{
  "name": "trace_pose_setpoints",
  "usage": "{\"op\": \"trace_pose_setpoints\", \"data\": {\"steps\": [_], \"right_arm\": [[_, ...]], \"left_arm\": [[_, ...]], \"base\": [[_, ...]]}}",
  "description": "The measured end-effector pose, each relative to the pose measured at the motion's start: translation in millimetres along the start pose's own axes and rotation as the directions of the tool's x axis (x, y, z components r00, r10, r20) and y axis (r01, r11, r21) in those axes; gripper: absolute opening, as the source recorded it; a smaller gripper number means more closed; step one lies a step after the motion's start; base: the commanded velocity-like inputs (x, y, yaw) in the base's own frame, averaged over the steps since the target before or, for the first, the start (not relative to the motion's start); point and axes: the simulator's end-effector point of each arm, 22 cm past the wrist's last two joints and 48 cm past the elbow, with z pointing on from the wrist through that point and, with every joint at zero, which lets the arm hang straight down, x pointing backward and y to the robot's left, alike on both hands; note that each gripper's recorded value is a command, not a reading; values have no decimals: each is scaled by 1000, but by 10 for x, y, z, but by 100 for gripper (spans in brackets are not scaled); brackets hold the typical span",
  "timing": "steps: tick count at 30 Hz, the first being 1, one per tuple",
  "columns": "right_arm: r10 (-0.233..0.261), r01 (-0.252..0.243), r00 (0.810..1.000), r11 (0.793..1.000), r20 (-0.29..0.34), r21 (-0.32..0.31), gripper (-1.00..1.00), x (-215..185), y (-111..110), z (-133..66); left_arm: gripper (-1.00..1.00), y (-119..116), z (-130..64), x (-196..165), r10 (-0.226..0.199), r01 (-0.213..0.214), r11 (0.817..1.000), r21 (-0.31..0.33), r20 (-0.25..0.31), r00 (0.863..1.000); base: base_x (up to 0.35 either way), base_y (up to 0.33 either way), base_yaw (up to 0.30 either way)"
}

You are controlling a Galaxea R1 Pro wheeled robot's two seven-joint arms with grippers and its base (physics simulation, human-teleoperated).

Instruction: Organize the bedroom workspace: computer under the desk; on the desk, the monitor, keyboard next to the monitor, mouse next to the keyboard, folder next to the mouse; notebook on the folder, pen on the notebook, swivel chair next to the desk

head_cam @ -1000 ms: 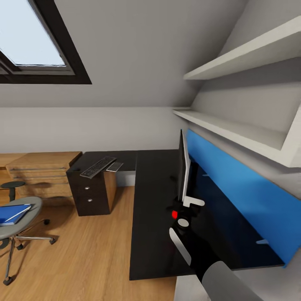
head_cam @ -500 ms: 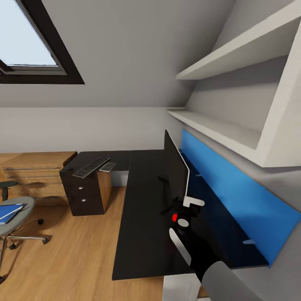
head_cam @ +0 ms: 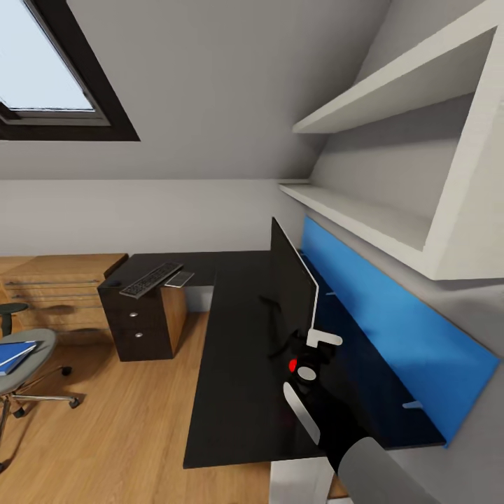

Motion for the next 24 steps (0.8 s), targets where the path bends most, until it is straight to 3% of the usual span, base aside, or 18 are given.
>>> {"op": "trace_pose_setpoints", "data": {"steps": [12,24], "right_arm": [[0,0,1000,1000,0,0,100,-3,0,1],[-1,1,1000,1000,0,0,100,4,0,5]], "left_arm": [[100,-3,-1,4,-1,1,1000,2,-1,1000],[100,-6,3,11,0,0,1000,3,-5,1000]], "base": [[-47,-48,0],[-279,0,0]]}}
